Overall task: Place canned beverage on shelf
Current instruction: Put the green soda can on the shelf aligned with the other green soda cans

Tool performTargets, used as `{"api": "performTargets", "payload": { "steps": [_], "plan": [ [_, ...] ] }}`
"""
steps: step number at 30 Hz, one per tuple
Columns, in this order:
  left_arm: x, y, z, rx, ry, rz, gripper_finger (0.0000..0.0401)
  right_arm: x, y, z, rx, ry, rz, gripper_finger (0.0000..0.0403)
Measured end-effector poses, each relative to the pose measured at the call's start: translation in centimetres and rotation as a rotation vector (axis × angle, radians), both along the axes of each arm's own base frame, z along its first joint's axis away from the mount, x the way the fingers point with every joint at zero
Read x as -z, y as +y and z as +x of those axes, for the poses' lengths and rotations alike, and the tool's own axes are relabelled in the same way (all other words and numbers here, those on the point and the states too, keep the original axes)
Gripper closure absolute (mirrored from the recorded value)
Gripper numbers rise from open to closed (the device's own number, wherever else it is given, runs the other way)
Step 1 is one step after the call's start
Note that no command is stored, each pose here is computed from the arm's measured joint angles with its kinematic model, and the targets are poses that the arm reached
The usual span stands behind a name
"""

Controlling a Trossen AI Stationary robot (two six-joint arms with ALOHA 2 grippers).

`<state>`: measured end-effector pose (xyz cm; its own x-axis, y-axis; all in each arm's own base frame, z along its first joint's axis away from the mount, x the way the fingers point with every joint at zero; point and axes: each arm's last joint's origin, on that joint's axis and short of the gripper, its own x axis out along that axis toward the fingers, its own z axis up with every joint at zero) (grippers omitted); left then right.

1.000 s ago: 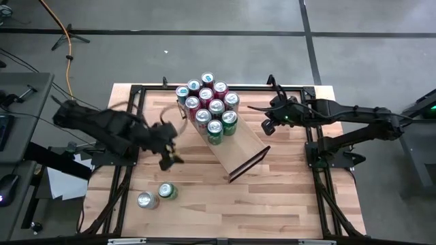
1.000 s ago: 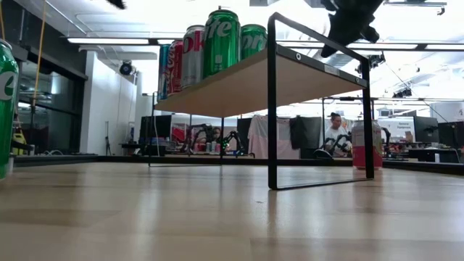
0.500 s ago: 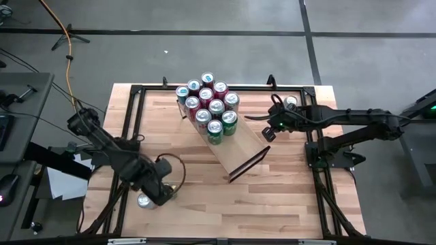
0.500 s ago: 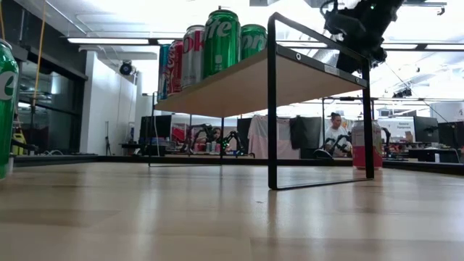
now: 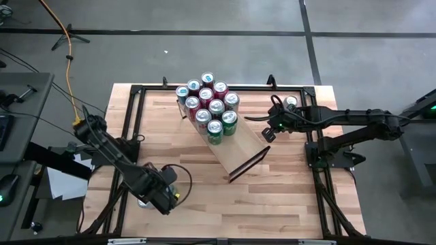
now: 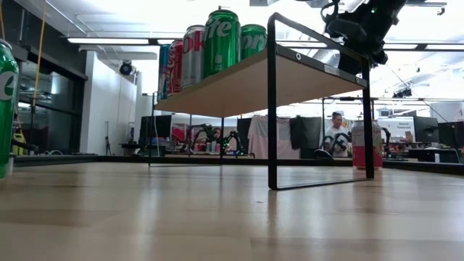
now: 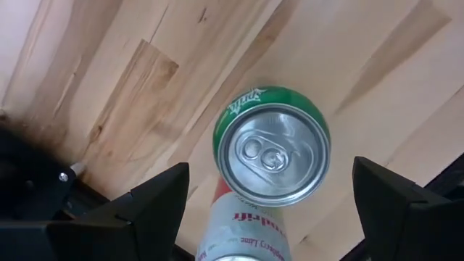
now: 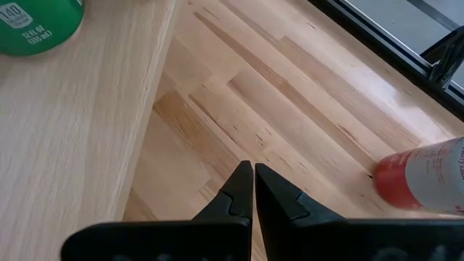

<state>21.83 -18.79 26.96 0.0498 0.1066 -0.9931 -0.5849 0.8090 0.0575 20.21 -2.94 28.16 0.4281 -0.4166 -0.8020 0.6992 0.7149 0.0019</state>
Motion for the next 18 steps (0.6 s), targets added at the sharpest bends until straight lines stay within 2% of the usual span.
{"api": "performTargets", "payload": {
  "steps": [12, 18],
  "plan": [
    [3.6, -0.5, 0.6, 0.005, 0.035, -0.011, 0.0107, 0.0, 0.0, 0.0, 0.0, 0.0, 0.0, 0.0402],
    [4.5, -0.1, 0.7, -0.011, 0.038, -0.006, 0.0107, 0.0, 0.0, 0.0, 0.0, -0.001, 0.0, 0.0402]
  ]
}}
